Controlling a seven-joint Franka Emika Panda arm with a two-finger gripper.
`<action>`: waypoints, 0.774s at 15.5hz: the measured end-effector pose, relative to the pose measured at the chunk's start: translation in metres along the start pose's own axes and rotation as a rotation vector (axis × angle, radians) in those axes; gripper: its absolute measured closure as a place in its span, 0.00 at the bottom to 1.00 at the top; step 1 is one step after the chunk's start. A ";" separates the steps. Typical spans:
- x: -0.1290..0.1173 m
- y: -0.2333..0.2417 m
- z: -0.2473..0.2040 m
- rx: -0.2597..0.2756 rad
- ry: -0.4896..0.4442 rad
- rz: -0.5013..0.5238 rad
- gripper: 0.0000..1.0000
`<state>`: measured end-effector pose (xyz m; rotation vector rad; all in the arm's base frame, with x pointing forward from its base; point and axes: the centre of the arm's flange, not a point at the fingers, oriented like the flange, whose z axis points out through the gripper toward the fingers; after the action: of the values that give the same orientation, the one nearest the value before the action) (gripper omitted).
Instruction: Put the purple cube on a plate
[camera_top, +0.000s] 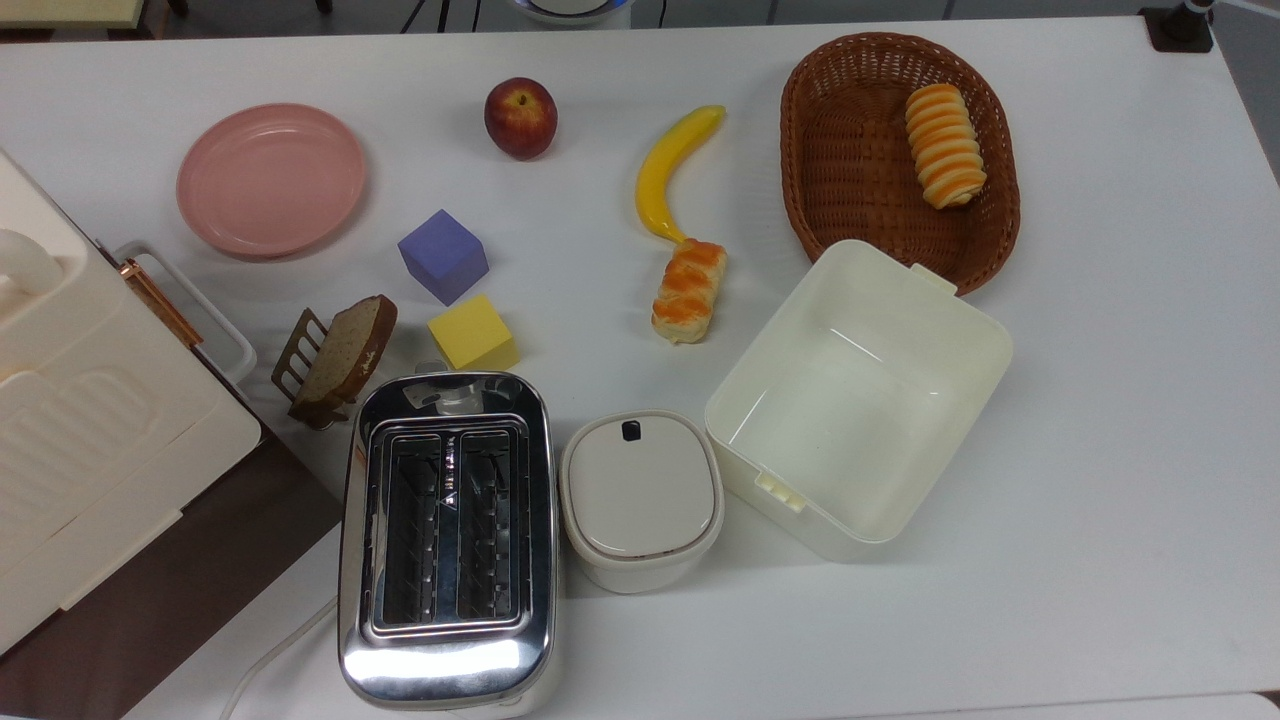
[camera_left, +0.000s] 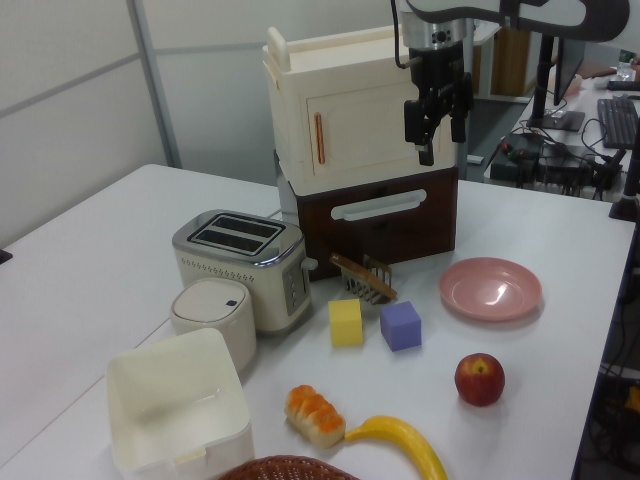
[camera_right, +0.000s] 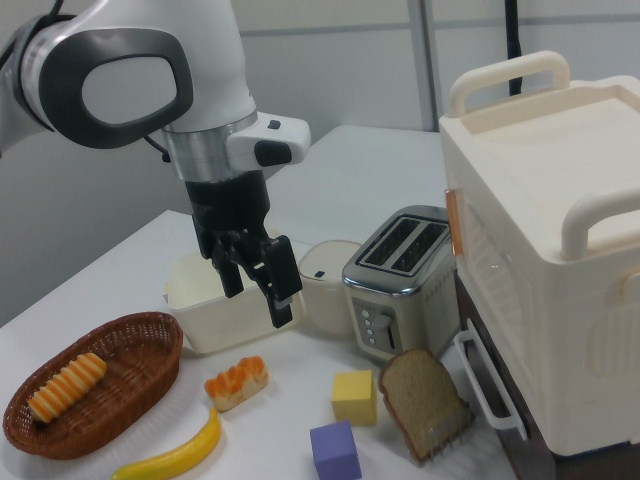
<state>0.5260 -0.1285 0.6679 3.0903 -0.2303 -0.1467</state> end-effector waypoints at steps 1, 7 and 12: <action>0.001 0.005 0.002 0.000 -0.005 0.010 0.00; -0.012 -0.018 0.003 0.081 -0.083 -0.021 0.00; -0.023 -0.007 -0.012 0.159 -0.047 0.004 0.00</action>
<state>0.5058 -0.1183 0.6818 3.2464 -0.2617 -0.2107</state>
